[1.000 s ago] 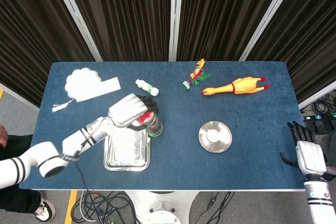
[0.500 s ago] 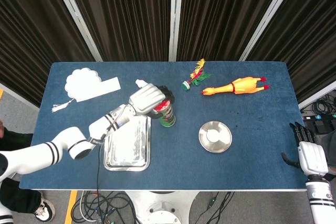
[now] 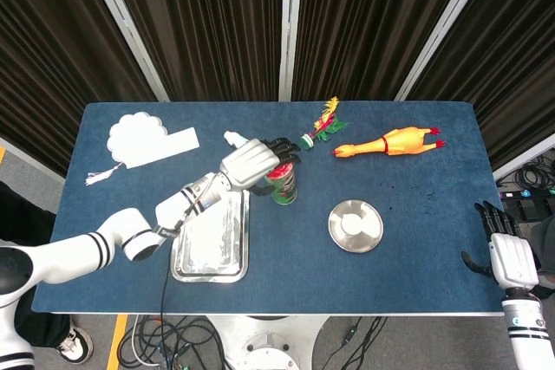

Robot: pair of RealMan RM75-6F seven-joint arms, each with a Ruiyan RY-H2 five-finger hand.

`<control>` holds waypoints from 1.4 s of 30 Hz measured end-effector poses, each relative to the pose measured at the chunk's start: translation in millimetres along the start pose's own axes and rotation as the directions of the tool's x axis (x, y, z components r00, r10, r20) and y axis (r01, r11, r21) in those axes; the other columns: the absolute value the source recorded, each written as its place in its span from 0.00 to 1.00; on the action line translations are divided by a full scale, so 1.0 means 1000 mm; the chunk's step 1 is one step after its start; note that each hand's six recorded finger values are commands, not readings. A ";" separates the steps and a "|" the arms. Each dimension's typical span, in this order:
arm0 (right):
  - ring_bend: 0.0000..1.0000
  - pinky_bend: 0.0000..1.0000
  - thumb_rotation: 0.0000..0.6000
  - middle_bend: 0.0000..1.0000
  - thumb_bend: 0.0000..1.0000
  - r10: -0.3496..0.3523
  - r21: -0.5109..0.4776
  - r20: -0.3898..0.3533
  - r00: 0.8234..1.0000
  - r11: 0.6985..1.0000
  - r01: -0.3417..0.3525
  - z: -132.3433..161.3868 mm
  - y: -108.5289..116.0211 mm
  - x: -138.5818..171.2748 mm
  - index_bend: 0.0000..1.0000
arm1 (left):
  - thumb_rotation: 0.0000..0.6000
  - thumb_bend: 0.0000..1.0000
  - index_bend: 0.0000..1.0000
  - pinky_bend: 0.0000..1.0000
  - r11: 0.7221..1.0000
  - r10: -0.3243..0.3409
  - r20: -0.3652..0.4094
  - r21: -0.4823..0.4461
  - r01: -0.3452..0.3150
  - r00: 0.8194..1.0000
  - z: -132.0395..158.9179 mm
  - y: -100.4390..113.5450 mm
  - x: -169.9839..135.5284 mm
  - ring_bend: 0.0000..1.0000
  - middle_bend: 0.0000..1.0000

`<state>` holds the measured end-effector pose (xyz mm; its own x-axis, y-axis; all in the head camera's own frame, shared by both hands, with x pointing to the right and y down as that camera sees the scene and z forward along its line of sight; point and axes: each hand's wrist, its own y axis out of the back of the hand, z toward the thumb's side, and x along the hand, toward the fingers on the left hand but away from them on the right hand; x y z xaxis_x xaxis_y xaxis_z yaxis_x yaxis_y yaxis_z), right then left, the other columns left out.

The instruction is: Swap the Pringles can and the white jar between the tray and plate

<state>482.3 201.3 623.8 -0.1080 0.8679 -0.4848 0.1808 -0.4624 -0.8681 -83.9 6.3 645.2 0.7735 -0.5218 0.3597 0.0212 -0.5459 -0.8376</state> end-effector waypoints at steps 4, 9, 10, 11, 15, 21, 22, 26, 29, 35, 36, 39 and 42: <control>0.00 0.00 1.00 0.01 0.21 0.003 0.001 0.000 1.000 1.000 -0.003 0.000 -0.001 -0.001 0.00 | 1.00 0.26 0.14 0.32 1.000 -0.001 0.001 -0.005 0.001 1.000 0.000 0.001 -0.003 0.04 0.06; 0.00 0.00 1.00 0.02 0.21 0.005 0.002 -0.014 1.000 1.000 -0.005 0.004 -0.001 0.000 0.00 | 1.00 0.26 0.13 0.33 1.000 0.006 -0.009 0.001 -0.006 1.000 -0.003 0.007 -0.012 0.04 0.06; 0.00 0.00 1.00 0.02 0.21 0.006 0.003 -0.017 1.000 1.000 -0.005 0.005 -0.001 0.000 0.00 | 1.00 0.26 0.13 0.33 1.000 0.008 -0.013 0.007 -0.008 1.000 -0.005 0.009 -0.015 0.04 0.06; 0.00 0.00 1.00 0.02 0.21 0.006 0.006 -0.021 1.000 1.000 -0.006 0.006 -0.001 0.000 0.00 | 1.00 0.26 0.13 0.33 1.000 0.010 -0.018 0.014 -0.009 1.000 -0.007 0.010 -0.018 0.04 0.06; 0.00 0.00 1.00 0.02 0.21 0.006 0.024 -0.036 0.999 1.000 -0.005 0.010 0.001 0.002 0.00 | 1.00 0.25 0.13 0.32 0.998 0.026 -0.064 0.059 -0.022 0.998 -0.019 0.018 -0.042 0.04 0.06; 0.00 0.04 1.00 0.04 0.21 0.022 0.042 -0.088 0.996 0.999 -0.018 0.027 0.000 -0.001 0.00 | 1.00 0.24 0.13 0.32 0.993 0.113 -0.229 0.057 -0.102 0.967 -0.047 0.024 -0.107 0.04 0.07; 0.00 0.05 1.00 0.05 0.21 0.024 0.046 -0.101 0.995 0.999 -0.020 0.032 0.000 -0.002 0.00 | 1.00 0.24 0.13 0.32 0.992 0.123 -0.263 0.055 -0.112 0.957 -0.052 0.023 -0.120 0.04 0.07; 0.00 0.10 1.00 0.05 0.21 0.048 0.059 -0.168 0.985 0.998 -0.039 0.056 -0.002 -0.011 0.00 | 1.00 0.20 0.12 0.32 0.991 0.131 -0.413 0.051 -0.121 0.901 -0.077 0.005 -0.181 0.04 0.09; 0.00 0.13 1.00 0.05 0.21 0.091 0.072 -0.210 0.974 0.994 -0.077 0.072 -0.006 -0.018 0.00 | 1.00 0.15 0.11 0.32 0.995 0.103 -0.516 0.053 -0.088 0.850 -0.092 -0.017 -0.231 0.04 0.09; 0.01 0.22 1.00 0.09 0.21 0.196 0.139 -0.310 0.930 0.977 -0.160 0.116 -0.016 -0.036 0.00 | 1.00 0.14 0.11 0.32 0.998 0.057 -0.639 0.012 -0.065 0.767 -0.108 -0.045 -0.303 0.04 0.09; 0.02 0.23 1.00 0.10 0.21 0.209 0.162 -0.329 0.921 0.973 -0.163 0.126 -0.017 -0.040 0.00 | 1.00 0.14 0.11 0.32 0.997 0.062 -0.654 0.006 -0.077 0.754 -0.109 -0.047 -0.313 0.04 0.09; 0.04 0.25 1.00 0.12 0.21 0.242 0.221 -0.361 0.901 0.960 -0.169 0.145 -0.022 -0.047 0.00 | 1.00 0.13 0.11 0.32 0.994 0.074 -0.683 -0.003 -0.105 0.727 -0.112 -0.052 -0.336 0.04 0.09; 0.09 0.25 1.00 0.15 0.21 0.271 0.280 -0.383 0.883 0.945 -0.169 0.162 -0.029 -0.052 0.00 | 1.00 0.12 0.11 0.32 0.993 0.071 -0.703 -0.016 -0.115 0.708 -0.114 -0.058 -0.353 0.04 0.09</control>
<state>324.3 140.4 656.7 0.3282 0.7105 -0.6225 -0.0846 -0.6343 -0.7685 -430.0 147.4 613.9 0.1036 -0.8688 0.4842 -0.0778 -0.4924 -0.8669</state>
